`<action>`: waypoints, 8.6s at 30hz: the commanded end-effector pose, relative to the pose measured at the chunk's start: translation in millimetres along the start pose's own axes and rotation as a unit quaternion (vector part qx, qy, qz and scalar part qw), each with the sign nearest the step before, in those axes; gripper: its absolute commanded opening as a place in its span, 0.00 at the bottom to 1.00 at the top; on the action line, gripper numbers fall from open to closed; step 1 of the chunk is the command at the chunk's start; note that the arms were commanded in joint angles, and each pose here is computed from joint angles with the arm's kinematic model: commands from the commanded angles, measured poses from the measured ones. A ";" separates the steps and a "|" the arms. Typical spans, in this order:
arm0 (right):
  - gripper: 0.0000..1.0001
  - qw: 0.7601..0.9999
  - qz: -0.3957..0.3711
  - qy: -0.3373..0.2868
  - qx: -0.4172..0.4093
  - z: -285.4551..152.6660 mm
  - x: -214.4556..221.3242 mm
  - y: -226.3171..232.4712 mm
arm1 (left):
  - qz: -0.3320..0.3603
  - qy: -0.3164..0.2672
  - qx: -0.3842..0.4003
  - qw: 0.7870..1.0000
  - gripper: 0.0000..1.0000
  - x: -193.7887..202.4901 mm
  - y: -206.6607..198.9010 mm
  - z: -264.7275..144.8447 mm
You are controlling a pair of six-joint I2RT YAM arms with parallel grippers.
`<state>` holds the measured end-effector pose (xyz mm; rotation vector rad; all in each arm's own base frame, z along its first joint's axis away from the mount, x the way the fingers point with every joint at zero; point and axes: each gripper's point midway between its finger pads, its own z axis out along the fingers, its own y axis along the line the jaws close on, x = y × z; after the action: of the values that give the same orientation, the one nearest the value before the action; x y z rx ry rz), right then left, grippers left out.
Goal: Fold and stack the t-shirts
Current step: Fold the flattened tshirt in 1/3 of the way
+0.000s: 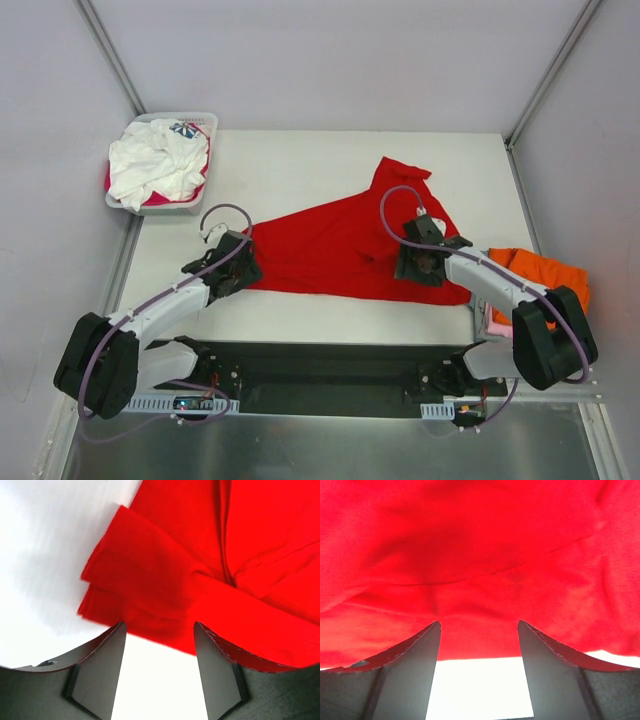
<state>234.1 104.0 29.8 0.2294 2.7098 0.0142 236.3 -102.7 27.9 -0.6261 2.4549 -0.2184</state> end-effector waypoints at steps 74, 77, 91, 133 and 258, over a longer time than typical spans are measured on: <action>0.66 0.990 0.049 -0.123 -0.056 0.7 -196.3 46.5 | 0.083 -0.099 -0.039 0.991 0.33 -295.1 -122.5 138.0; 0.66 0.991 0.047 -0.112 -0.050 3.5 -187.0 43.2 | 0.056 -0.097 -0.059 0.992 0.68 -301.4 -99.5 146.3; 0.67 0.993 -0.032 -0.088 -0.073 -23.5 -129.2 73.1 | 0.062 -0.002 -0.032 0.998 0.77 -179.9 -54.7 52.2; 0.66 0.995 -0.066 -0.055 -0.053 -1.3 -93.1 88.5 | 0.093 0.027 -0.125 0.987 0.00 -100.8 11.5 58.3; 0.43 0.992 -0.066 0.064 -0.088 31.6 39.0 75.7 | 0.059 0.112 -0.098 0.987 0.47 -40.0 28.0 53.7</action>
<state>282.1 208.7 19.5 -0.0270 2.6181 0.2931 339.0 -59.9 16.9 -0.5093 2.5930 -0.0261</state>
